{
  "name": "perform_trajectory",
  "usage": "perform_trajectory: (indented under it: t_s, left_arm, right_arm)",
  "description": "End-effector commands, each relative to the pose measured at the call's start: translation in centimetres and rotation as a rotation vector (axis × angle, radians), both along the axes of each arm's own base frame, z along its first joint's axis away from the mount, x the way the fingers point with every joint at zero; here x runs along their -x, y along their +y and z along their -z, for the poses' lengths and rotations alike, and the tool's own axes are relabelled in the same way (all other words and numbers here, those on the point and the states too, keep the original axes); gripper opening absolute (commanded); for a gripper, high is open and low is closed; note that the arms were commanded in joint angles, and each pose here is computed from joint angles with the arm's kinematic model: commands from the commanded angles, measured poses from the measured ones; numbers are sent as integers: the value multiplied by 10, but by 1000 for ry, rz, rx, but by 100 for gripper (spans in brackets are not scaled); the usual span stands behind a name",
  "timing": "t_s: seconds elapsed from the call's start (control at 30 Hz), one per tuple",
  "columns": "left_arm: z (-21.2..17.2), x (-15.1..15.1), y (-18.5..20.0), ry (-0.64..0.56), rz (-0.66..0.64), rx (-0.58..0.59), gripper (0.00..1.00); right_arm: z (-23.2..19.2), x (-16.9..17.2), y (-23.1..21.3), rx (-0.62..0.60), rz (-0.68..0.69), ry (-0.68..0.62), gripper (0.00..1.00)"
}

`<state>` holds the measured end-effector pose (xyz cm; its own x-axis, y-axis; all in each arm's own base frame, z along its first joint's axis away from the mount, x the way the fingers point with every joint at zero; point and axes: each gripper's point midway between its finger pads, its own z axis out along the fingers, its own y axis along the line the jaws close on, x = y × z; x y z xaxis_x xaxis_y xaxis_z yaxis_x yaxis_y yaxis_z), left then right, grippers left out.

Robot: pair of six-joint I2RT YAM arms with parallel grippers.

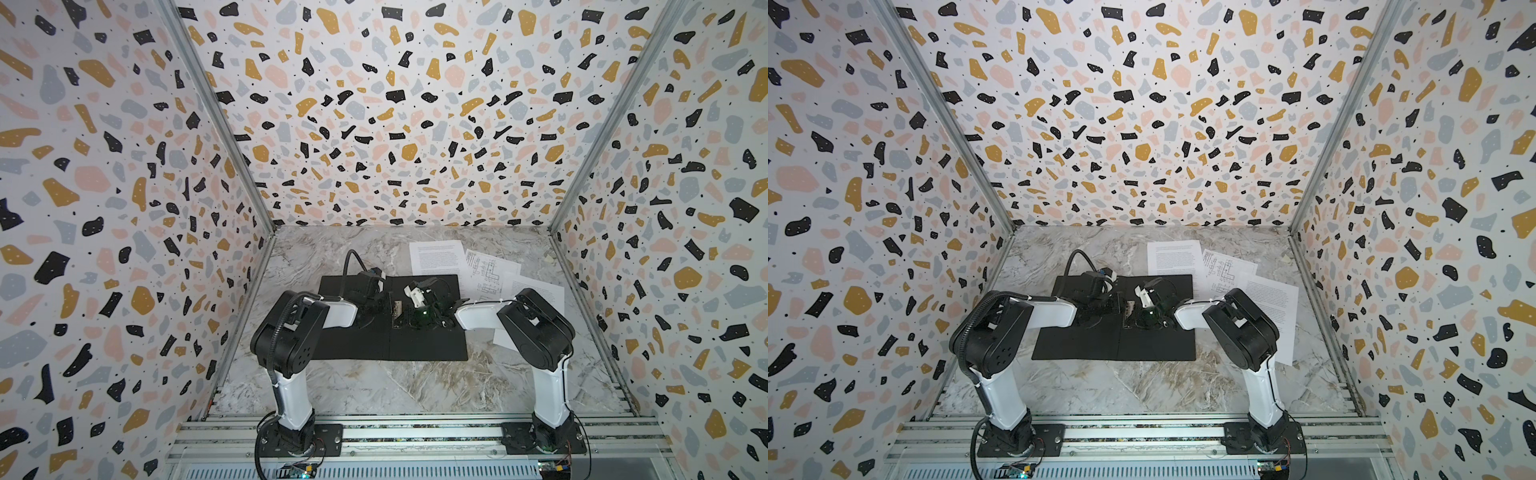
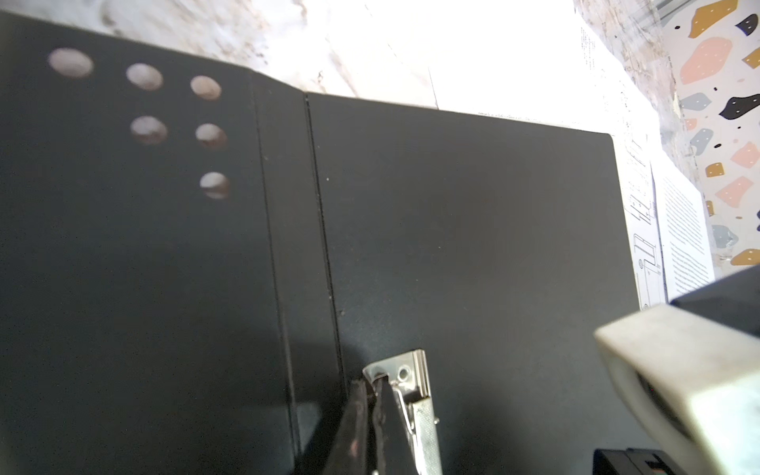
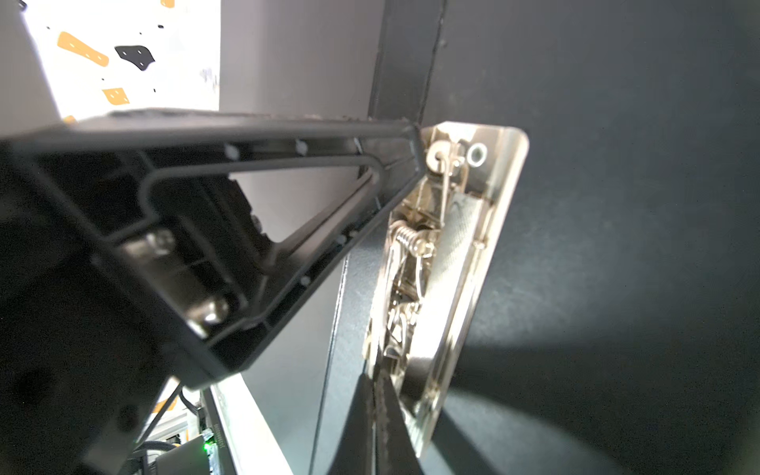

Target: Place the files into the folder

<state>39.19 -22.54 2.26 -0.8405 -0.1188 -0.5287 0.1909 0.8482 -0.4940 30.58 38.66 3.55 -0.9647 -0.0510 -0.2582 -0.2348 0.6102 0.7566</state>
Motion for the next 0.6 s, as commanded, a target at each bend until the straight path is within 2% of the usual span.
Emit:
perform_trajectory:
  t_s: [0.0,0.57]
  left_arm:
    - [42,20,20,120,-14,-99,2]
    - [36,19,18,129,-41,-66,2]
  right_arm:
    - [0,13,-8,13,-26,38,0]
    - [-39,-5,4,-102,-24,22,0]
